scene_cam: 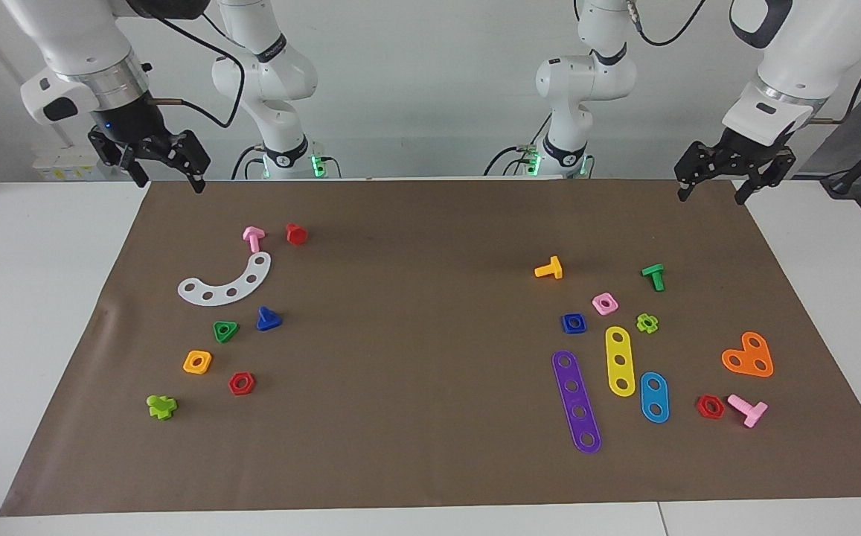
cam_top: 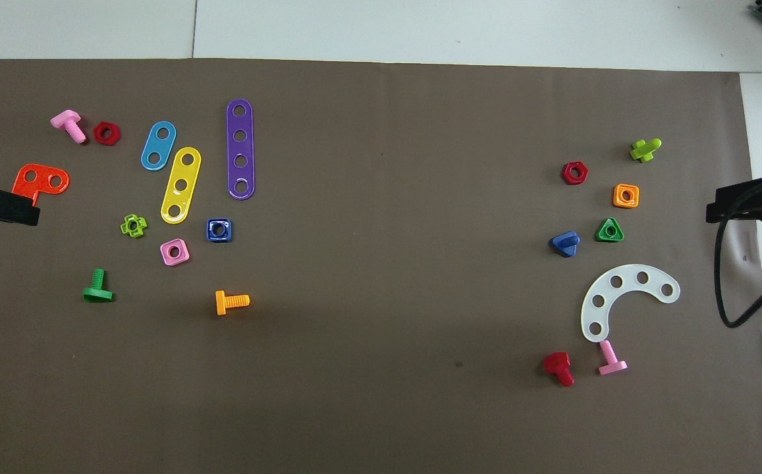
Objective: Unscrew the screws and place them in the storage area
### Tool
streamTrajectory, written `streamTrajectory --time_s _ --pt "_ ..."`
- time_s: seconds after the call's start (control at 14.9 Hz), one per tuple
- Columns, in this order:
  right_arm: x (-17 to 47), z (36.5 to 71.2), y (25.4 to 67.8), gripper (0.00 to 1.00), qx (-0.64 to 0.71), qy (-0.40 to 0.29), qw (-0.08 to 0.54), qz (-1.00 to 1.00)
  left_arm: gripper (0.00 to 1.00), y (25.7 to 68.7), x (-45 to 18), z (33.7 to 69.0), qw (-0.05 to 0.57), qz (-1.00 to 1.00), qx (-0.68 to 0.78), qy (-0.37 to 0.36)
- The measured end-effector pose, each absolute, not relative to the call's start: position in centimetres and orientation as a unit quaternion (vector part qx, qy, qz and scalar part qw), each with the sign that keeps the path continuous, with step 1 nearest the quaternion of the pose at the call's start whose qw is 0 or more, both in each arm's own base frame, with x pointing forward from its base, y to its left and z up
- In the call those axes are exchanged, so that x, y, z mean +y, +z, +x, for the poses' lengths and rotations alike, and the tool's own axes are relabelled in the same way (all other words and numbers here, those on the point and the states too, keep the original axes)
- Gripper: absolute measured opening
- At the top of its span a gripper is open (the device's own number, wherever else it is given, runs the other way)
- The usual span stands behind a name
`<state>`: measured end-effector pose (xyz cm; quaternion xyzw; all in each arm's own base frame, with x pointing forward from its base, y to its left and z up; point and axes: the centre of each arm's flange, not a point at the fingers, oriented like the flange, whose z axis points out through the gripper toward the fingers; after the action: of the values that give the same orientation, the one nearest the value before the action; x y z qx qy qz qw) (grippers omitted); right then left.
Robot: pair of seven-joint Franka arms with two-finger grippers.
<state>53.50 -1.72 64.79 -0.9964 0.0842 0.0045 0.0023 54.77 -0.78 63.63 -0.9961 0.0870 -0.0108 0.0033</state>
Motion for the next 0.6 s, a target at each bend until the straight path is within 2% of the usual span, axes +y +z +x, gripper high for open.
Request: streamTrajectory --time_s 0.6 --pt "-1.5 52.8 66.4 1.0 0.075 0.017 -0.001 -0.997 1.0 63.6 -0.8 54.8 0.003 -0.996 0.087 -0.011"
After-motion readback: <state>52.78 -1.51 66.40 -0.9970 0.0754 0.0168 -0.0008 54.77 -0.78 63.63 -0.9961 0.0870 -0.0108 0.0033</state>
